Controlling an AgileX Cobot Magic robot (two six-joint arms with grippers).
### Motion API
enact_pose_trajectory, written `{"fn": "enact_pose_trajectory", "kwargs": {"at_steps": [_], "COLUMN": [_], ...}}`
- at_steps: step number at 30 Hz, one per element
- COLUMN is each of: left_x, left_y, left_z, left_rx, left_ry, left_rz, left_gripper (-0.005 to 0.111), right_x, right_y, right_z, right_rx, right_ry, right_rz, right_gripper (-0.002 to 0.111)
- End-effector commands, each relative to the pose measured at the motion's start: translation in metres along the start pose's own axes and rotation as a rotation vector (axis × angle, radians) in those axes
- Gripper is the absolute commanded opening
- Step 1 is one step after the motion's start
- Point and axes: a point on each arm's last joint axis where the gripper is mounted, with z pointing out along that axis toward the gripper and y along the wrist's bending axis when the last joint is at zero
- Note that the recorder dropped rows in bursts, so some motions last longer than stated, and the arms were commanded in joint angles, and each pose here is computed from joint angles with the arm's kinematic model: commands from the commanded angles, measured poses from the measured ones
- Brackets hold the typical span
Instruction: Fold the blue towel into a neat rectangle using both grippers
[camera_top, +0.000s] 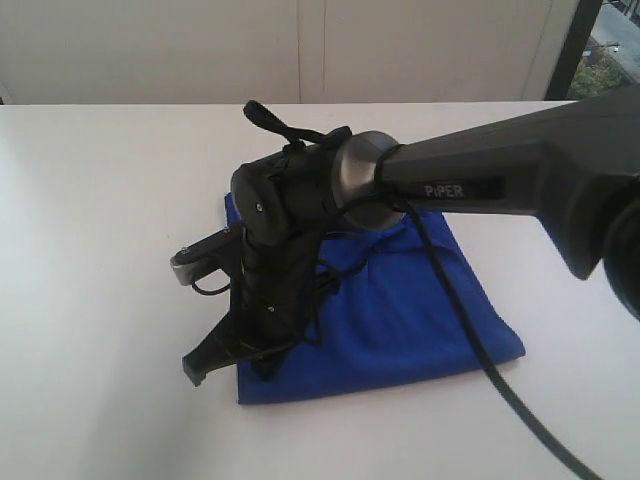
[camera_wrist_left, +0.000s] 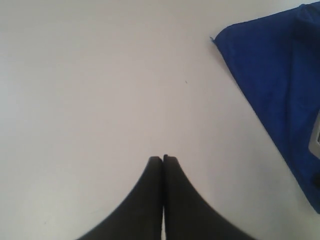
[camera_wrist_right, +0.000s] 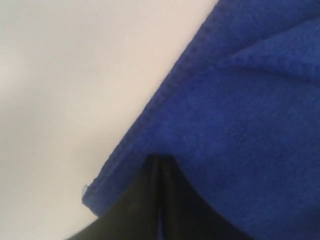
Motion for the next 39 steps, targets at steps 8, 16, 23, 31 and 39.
{"fn": "enact_pose_trajectory", "kwargs": {"at_steps": [8, 16, 23, 31, 39], "left_x": [0.001, 0.001, 0.001, 0.001, 0.001], "left_y": [-0.001, -0.001, -0.001, -0.001, -0.001], "left_z": [-0.001, -0.001, -0.001, -0.001, -0.001], "left_rx": [0.009, 0.009, 0.009, 0.009, 0.009], "left_ry": [0.001, 0.001, 0.001, 0.001, 0.001], "left_rz": [-0.003, -0.003, -0.003, -0.003, -0.003], "left_gripper": [0.0, 0.0, 0.0, 0.0, 0.0], "right_x": [-0.003, -0.007, -0.012, -0.013, -0.019], "right_y": [0.005, 0.008, 0.01, 0.01, -0.005], "right_z": [0.011, 0.032, 0.031, 0.025, -0.045], "right_rx": [-0.027, -0.086, -0.109, -0.108, -0.09], "right_ry": [-0.021, -0.038, -0.098, -0.111, -0.287], "right_rz": [0.028, 0.101, 0.145, 0.139, 0.157], "right_gripper": [0.0, 0.0, 0.0, 0.0, 0.0]}}
